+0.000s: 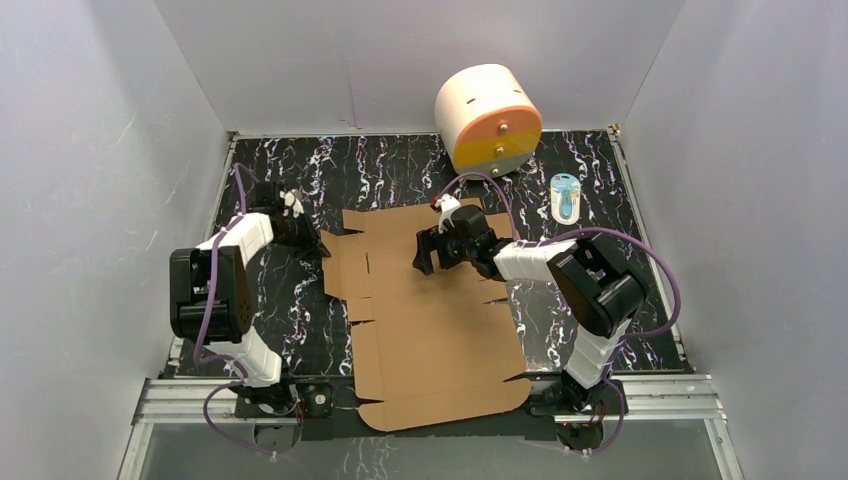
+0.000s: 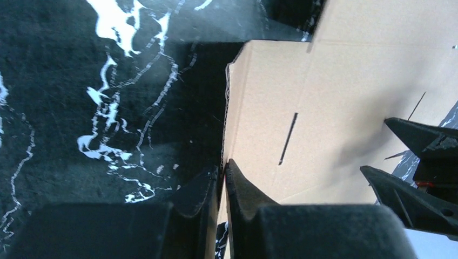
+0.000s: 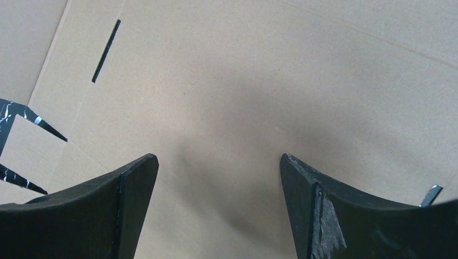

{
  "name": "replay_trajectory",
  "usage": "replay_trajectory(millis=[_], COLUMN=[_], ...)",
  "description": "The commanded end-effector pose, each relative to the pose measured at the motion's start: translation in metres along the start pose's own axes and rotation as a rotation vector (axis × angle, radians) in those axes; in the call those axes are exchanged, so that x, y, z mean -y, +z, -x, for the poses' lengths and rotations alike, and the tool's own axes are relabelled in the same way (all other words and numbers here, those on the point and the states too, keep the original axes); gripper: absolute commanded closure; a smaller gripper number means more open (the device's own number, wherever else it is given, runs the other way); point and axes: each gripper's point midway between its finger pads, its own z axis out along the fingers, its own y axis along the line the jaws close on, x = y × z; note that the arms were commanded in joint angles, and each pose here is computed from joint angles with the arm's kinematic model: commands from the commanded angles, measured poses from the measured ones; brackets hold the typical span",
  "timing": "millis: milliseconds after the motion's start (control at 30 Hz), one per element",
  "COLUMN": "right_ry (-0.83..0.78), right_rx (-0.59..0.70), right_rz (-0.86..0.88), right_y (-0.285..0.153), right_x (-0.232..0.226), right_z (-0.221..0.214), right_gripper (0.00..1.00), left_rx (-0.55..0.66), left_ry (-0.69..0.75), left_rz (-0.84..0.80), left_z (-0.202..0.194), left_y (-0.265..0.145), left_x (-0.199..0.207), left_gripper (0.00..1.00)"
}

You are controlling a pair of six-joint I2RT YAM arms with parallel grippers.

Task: Fold the paper box

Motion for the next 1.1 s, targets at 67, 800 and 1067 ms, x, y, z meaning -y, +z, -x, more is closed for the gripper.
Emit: replay_trajectory(millis=[67, 800, 1067], right_ry=[0.006, 0.038, 0.046], right_rx=[-0.029, -0.007, -0.002], right_rz=[-0.008, -0.047, -0.05], right_y=[-0.004, -0.006, -0.005], right_x=[0.0, 0.005, 0.006], right_z=[-0.011, -0.006, -0.006], right_gripper=[0.07, 0.07, 0.06], left_rx=[0.045, 0.057, 0.026], left_ry=[0.102, 0.326, 0.366], left_rz=[0.072, 0.237, 0.231], left_z=[-0.003, -0.019, -0.028], left_y=[-0.027, -0.028, -0.008], left_x=[0.018, 0.118, 0.139], left_gripper=[0.97, 0.92, 0.88])
